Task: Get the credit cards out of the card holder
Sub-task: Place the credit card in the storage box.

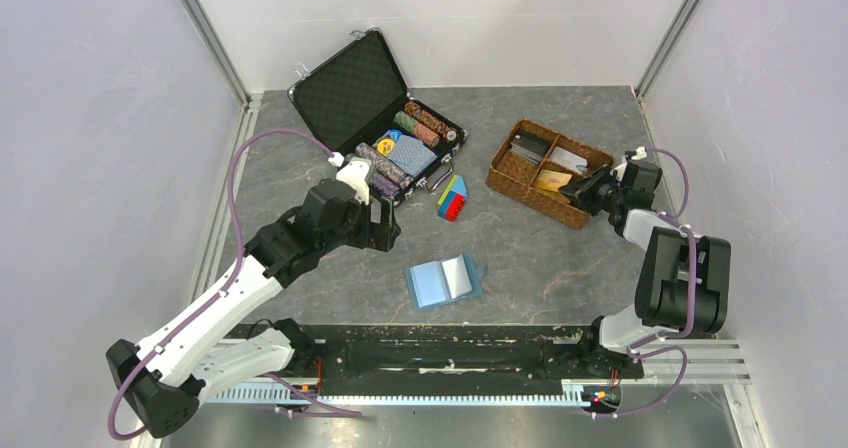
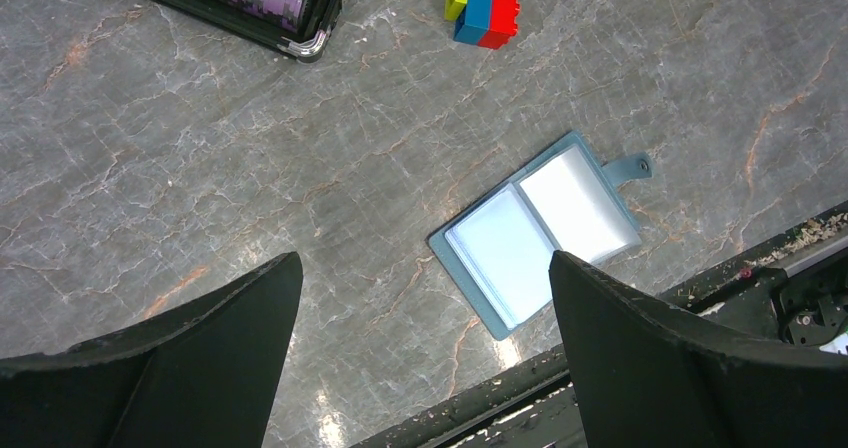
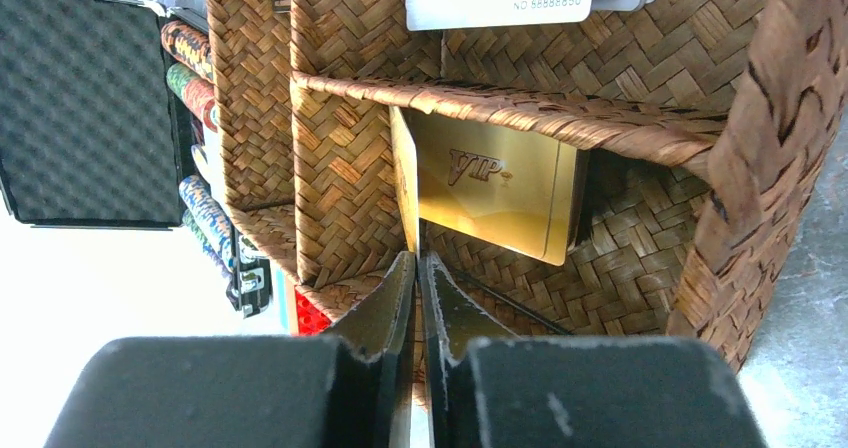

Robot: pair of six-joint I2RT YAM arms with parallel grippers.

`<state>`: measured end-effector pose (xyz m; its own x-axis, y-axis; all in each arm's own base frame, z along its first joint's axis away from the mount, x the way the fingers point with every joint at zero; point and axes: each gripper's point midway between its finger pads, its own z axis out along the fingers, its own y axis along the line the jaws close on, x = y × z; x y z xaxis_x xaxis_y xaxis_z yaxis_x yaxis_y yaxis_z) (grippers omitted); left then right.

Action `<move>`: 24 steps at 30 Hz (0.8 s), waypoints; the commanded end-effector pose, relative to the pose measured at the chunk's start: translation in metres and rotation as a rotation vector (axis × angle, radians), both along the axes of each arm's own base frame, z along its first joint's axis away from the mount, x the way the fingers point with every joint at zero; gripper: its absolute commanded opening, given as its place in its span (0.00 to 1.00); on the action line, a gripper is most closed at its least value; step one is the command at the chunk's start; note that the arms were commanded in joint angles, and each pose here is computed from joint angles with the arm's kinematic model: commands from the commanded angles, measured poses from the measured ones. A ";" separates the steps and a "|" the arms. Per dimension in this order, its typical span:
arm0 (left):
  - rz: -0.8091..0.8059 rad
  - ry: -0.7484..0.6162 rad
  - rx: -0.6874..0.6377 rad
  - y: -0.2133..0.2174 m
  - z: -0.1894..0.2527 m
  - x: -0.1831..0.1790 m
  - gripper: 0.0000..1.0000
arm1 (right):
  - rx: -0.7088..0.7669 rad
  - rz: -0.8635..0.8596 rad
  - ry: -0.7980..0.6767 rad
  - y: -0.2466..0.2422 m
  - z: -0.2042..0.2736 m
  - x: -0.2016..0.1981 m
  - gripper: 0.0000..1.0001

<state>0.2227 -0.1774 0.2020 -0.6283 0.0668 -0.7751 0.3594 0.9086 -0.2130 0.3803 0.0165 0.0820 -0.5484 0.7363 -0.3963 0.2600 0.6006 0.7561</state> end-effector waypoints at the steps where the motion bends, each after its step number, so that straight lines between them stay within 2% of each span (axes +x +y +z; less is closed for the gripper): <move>1: -0.028 -0.052 0.048 0.005 0.005 0.004 1.00 | -0.019 0.003 -0.044 -0.003 0.011 0.013 0.09; 5: -0.025 -0.052 0.052 0.005 0.004 0.005 1.00 | -0.025 0.005 -0.022 -0.004 0.006 0.012 0.17; 24: -0.012 -0.050 0.063 0.007 0.003 0.007 1.00 | -0.101 -0.021 0.022 -0.017 0.006 0.012 0.36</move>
